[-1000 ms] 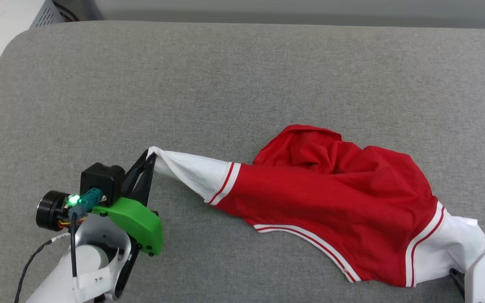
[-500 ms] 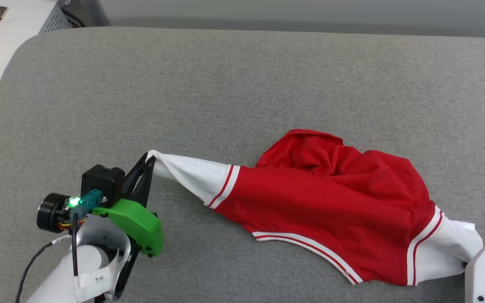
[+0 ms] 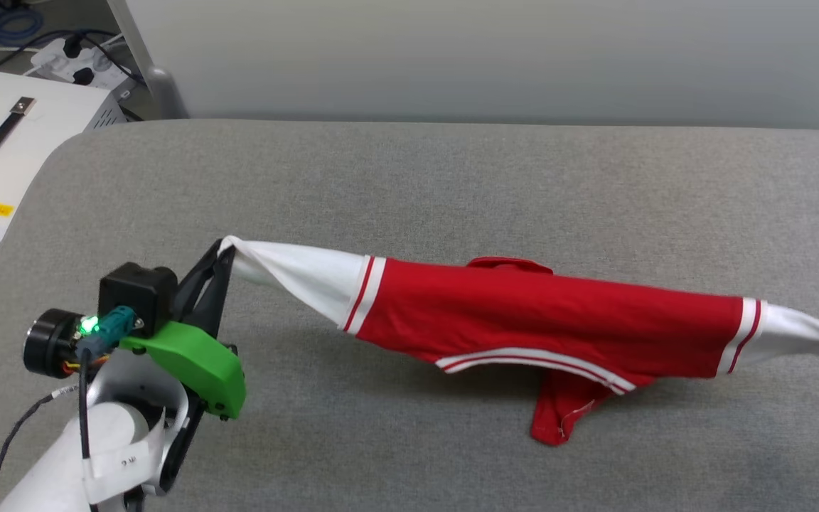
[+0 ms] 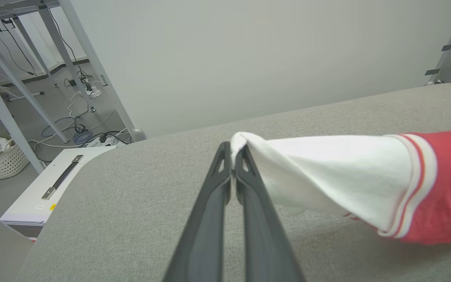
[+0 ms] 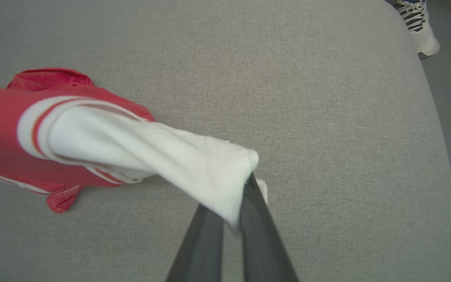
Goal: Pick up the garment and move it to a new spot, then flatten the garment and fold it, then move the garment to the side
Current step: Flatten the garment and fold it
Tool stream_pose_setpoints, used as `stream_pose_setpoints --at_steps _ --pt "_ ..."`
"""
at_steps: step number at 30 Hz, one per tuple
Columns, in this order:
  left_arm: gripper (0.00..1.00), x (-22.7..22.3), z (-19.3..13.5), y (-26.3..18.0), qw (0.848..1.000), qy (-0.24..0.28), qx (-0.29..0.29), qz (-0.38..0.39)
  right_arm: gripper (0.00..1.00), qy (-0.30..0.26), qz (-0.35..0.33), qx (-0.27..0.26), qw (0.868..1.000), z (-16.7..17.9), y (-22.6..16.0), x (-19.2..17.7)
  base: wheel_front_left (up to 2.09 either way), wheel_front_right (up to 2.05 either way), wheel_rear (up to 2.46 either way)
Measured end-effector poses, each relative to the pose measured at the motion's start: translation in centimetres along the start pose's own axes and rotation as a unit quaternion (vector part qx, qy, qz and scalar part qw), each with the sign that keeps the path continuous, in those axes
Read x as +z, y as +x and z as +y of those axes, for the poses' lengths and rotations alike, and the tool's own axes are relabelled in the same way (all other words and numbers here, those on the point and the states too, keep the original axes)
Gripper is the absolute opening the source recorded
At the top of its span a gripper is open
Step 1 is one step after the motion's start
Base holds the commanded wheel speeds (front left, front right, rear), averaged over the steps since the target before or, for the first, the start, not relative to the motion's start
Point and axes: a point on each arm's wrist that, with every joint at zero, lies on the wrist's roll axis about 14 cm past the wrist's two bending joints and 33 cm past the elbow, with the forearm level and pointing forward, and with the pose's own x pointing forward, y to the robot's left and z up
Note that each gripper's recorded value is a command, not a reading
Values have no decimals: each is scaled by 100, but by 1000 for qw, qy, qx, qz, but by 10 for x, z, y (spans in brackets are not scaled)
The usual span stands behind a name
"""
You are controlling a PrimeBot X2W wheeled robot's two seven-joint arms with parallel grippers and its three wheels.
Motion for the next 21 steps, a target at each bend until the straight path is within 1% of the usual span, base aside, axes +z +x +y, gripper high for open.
stream_pose_setpoints --at_steps 4,7,10,13,17,21 --pt "0 40 3 1 999 6 -4 -47 0 7 -65 14 998 1 -18 48 0 0 0" --pt "0 70 7 0 997 20 -7 -78 0 -3 -110 12 994 -2 -33 83 0 0 0" --pt "0 104 11 -1 993 33 -6 -114 0 -15 -167 6 986 -4 -53 122 0 0 0" --pt "0 135 16 -3 988 45 -4 -147 0 -17 -212 8 977 -4 -67 153 0 0 0" --pt "0 169 20 -8 982 68 -3 -178 0 -20 -258 10 966 -4 -82 186 0 0 0" --pt "0 196 24 -10 976 82 0 -202 0 -27 -282 11 959 -2 -88 206 0 0 0"
